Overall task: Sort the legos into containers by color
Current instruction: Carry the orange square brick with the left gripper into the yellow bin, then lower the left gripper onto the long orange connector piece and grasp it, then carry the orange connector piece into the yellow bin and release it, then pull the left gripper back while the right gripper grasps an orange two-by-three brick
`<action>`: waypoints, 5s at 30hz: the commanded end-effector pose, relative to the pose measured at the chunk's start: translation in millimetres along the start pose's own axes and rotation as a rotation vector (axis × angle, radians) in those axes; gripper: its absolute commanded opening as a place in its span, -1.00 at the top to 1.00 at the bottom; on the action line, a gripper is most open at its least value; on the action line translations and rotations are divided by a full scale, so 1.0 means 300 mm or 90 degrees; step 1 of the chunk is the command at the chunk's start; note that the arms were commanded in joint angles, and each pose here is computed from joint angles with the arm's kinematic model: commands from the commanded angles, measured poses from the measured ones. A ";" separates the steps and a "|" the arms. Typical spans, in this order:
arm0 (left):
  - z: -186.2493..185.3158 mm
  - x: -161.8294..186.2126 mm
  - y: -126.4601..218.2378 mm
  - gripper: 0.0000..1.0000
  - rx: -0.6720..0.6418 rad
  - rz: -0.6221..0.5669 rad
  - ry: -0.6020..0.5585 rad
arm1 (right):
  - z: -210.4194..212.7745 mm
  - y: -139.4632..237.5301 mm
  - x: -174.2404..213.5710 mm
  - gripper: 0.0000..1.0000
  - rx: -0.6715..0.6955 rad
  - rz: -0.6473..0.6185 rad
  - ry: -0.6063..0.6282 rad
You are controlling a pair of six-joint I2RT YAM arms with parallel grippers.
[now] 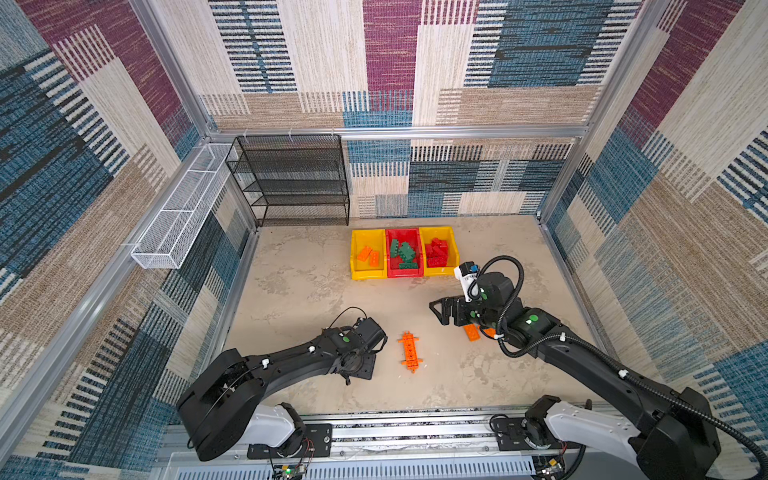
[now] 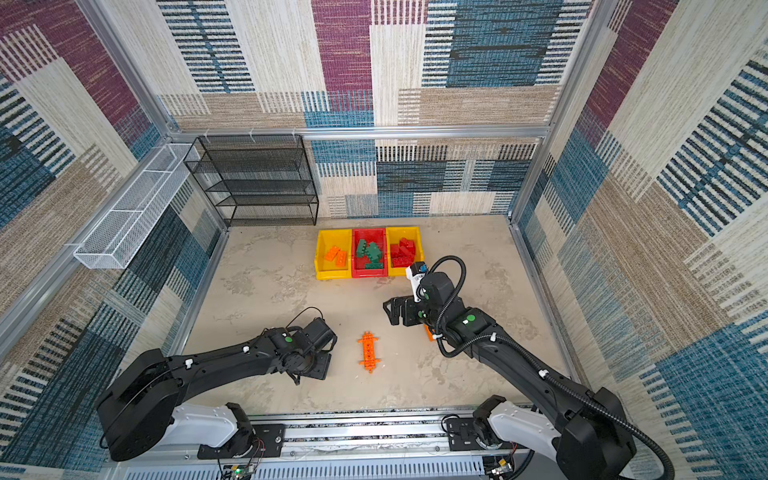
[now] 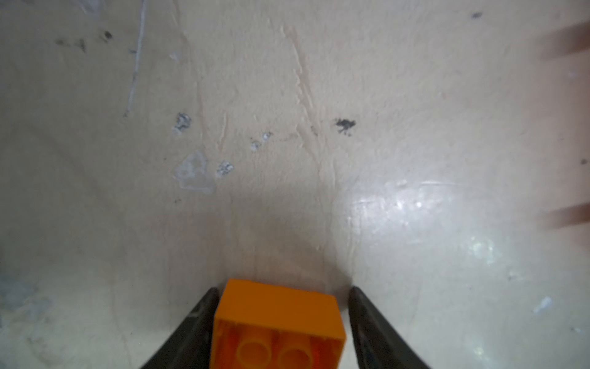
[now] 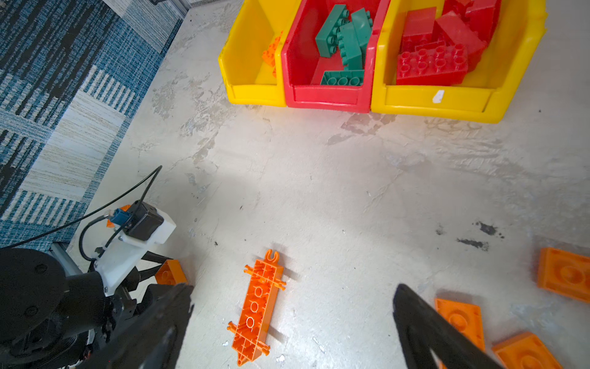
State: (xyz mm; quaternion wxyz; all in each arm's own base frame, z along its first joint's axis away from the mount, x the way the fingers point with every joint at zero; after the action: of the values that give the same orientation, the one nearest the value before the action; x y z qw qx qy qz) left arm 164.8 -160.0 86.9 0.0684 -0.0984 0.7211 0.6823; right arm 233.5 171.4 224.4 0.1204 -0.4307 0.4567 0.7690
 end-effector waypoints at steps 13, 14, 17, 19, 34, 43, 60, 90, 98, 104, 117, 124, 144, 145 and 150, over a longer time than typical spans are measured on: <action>-0.026 -0.139 0.153 0.23 -0.039 -0.063 0.043 | -0.004 0.068 -0.027 -0.99 0.029 -0.036 0.007; -0.040 -0.182 0.174 0.23 -0.033 -0.073 0.047 | -0.005 0.073 -0.029 -0.99 0.033 -0.038 0.008; -0.088 -0.349 0.235 0.21 0.000 -0.111 0.064 | -0.008 0.080 -0.040 -0.99 0.042 -0.045 0.009; -0.118 -0.481 0.265 0.21 0.017 -0.136 0.073 | -0.010 0.075 -0.043 -0.99 0.043 -0.045 0.005; -0.163 -1.169 0.082 0.11 -0.004 -0.161 0.113 | -0.043 -0.025 -0.072 -0.99 0.069 -0.013 -0.010; -0.186 -1.215 0.062 -0.79 0.051 -0.149 0.129 | -0.057 -0.032 -0.119 -0.99 0.077 -0.018 -0.010; -0.309 -0.433 0.301 -0.78 0.076 -0.118 0.117 | -0.055 0.075 -0.081 -0.99 0.091 -0.054 -0.017; -0.501 -0.099 -0.058 0.03 0.017 0.043 0.094 | -0.084 0.231 0.030 -0.99 0.161 -0.086 -0.066; -0.413 -0.219 0.047 0.66 0.004 0.013 0.099 | -0.078 0.205 -0.005 -0.99 0.150 -0.086 -0.059; -0.280 -0.551 0.219 0.64 0.025 -0.094 0.134 | -0.074 0.151 -0.045 -0.99 0.135 -0.082 -0.059; -0.187 -1.171 0.092 0.49 0.017 -0.137 0.184 | -0.095 -0.004 -0.114 -0.99 0.110 -0.043 -0.055; -0.155 -1.243 0.023 -0.42 0.064 -0.143 0.216 | -0.134 -0.037 -0.105 -0.99 0.121 -0.022 -0.064; -0.115 -0.771 0.343 -0.66 0.242 -0.195 0.199 | -0.243 -0.178 0.140 -0.99 0.236 0.136 -0.138; -0.101 -0.722 0.339 -0.65 0.246 -0.194 0.202 | -0.250 -0.185 0.149 -0.99 0.246 0.143 -0.136; -0.029 -0.478 0.291 -0.66 0.254 -0.181 0.206 | -0.273 -0.234 0.181 -1.00 0.265 0.180 -0.130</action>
State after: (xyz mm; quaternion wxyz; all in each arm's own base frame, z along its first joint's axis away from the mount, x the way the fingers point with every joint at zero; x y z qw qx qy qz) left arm 296.4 -159.6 209.5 0.0580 -0.2702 0.8125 0.5133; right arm 280.6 133.7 126.1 0.1343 -0.2504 0.6351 0.7182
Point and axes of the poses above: each gripper's point midway between its finger pads, its own y axis back along the fingers, its own z axis along the line the jaws close on, x = y × z, the point moved 7 cm from there along y, back along the fingers, and after that the axes turned 15 degrees about y, right-handed, at the moved point
